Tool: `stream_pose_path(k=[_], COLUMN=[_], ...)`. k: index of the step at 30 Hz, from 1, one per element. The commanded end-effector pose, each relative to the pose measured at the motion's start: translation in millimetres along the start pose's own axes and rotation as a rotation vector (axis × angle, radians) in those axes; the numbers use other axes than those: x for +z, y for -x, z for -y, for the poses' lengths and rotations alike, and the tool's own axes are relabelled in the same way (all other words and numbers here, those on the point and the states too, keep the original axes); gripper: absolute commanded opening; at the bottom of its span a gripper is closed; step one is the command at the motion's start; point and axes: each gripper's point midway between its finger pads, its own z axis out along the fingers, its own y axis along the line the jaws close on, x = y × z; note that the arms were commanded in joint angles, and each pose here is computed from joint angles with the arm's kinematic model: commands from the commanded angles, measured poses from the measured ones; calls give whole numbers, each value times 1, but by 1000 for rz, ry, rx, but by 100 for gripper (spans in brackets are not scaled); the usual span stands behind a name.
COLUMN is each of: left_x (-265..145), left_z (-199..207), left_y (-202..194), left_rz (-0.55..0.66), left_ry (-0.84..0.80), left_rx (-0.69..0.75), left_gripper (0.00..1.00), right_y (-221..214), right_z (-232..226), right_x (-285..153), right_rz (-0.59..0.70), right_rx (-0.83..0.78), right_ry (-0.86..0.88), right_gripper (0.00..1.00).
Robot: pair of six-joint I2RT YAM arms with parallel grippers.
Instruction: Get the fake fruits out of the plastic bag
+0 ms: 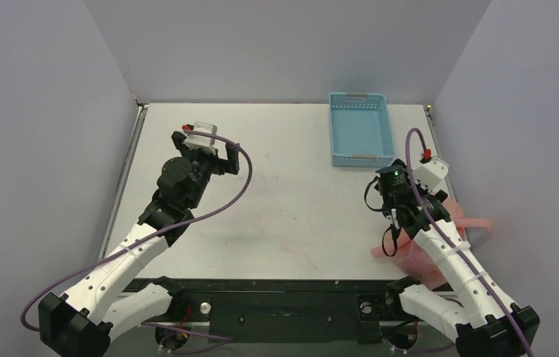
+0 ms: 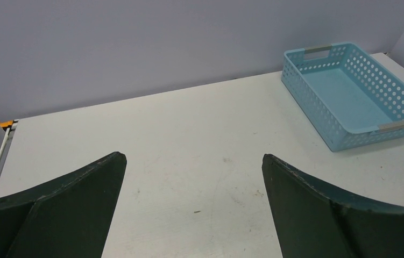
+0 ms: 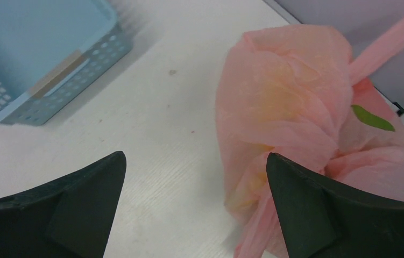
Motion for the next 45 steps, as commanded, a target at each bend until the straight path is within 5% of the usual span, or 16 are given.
stream_pose_path(k=[1,10,19,23,35,45], left_x=[7,6,11,13,20,24], left_z=[4,7,13,13,20,25], left_y=[18,19,14,12,0,-5], left_rz=[33,32,9,1,-42,-62], left_ry=[-2,-15,-41,-39,-66,-85], left_rx=[-27,-38,-35,-32,-29,-28], left_gripper=[99,99,99,99,99,99], right_y=[-1,-19,-63,-82,-122,-161], right_z=[48,128,136,127,47,-98], right_x=[24,60,85,95,87,12], right_rz=[0,-52,-239,-330,-389,-381], right_rx=[85,295,202,159,55,-138], right_ry=[-192,-474,-531,-492,-205,224], right_gripper=[100,100,99,86,71,71])
